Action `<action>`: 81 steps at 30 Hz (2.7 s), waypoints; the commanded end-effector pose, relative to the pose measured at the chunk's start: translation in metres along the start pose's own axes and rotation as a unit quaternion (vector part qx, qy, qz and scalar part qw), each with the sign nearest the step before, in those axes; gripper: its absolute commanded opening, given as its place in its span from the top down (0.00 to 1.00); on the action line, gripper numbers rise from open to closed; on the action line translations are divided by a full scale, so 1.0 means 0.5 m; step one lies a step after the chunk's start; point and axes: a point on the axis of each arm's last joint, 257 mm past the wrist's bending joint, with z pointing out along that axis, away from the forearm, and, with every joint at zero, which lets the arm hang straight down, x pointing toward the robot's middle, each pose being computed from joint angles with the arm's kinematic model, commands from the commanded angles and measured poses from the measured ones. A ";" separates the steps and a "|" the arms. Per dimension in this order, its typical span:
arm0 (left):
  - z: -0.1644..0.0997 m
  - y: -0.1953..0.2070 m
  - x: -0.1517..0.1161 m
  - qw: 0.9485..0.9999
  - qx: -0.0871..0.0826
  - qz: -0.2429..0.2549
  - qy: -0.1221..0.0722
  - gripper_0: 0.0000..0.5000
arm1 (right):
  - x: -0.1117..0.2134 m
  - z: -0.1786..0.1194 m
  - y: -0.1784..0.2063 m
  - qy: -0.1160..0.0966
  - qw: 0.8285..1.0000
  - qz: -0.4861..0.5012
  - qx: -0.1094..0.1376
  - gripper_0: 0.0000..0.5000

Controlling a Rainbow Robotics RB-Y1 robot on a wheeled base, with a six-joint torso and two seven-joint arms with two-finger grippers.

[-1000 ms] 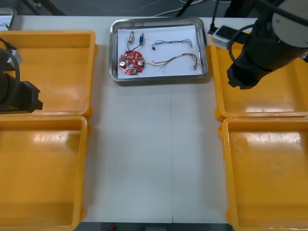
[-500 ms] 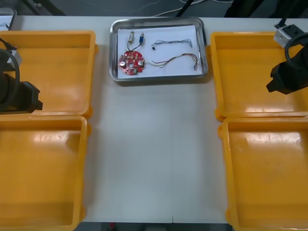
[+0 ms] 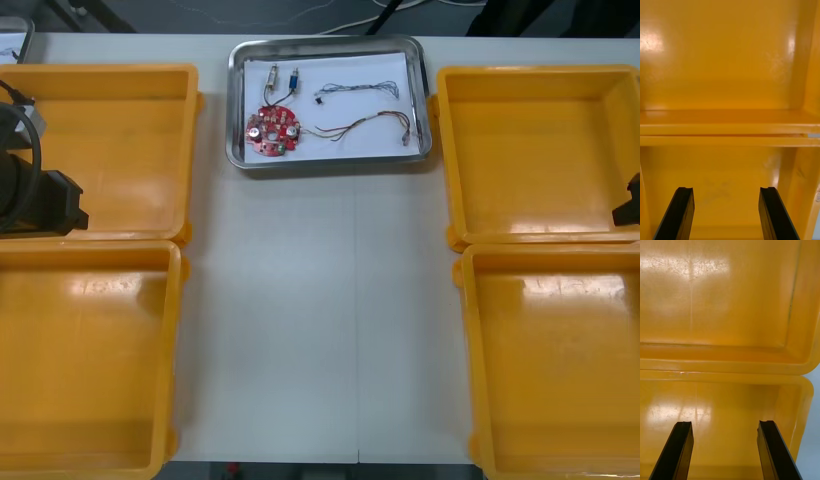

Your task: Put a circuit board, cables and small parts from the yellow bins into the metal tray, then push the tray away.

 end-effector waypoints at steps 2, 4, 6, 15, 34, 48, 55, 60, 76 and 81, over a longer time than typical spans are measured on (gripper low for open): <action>-0.024 0.042 -0.016 0.999 -0.026 0.033 -0.015 0.00 | 0.042 -0.018 -0.039 -0.002 0.999 0.031 0.015 0.00; -0.024 0.042 -0.016 0.999 -0.026 0.033 -0.015 0.00 | 0.053 -0.013 -0.038 0.001 0.999 0.038 0.010 0.00; -0.024 0.042 -0.016 0.999 -0.026 0.033 -0.015 0.00 | 0.064 -0.007 -0.031 0.003 0.999 0.045 0.002 0.00; -0.024 0.042 -0.016 0.999 -0.026 0.033 -0.015 0.00 | 0.101 0.014 -0.017 0.005 0.998 0.066 -0.004 0.00; -0.024 0.042 -0.016 0.999 -0.026 0.033 -0.015 0.00 | 0.210 0.055 0.002 0.031 0.997 0.077 0.004 0.00; -0.024 0.042 -0.016 0.999 -0.026 0.033 -0.015 0.00 | 0.187 0.048 0.027 0.006 0.999 0.039 -0.011 0.00; -0.024 0.042 -0.016 0.999 -0.026 0.033 -0.015 0.00 | 0.167 0.051 0.040 -0.013 0.999 0.025 -0.020 0.00; -0.024 0.042 -0.016 0.999 -0.026 0.033 -0.015 0.00 | 0.161 0.052 0.042 -0.019 0.999 0.019 -0.022 0.00; -0.024 0.042 -0.016 0.999 -0.026 0.033 -0.015 0.00 | 0.158 0.051 0.043 -0.022 0.999 0.016 -0.022 0.00; -0.024 0.042 -0.016 0.999 -0.026 0.033 -0.015 0.00 | 0.158 0.051 0.043 -0.022 0.999 0.016 -0.022 0.00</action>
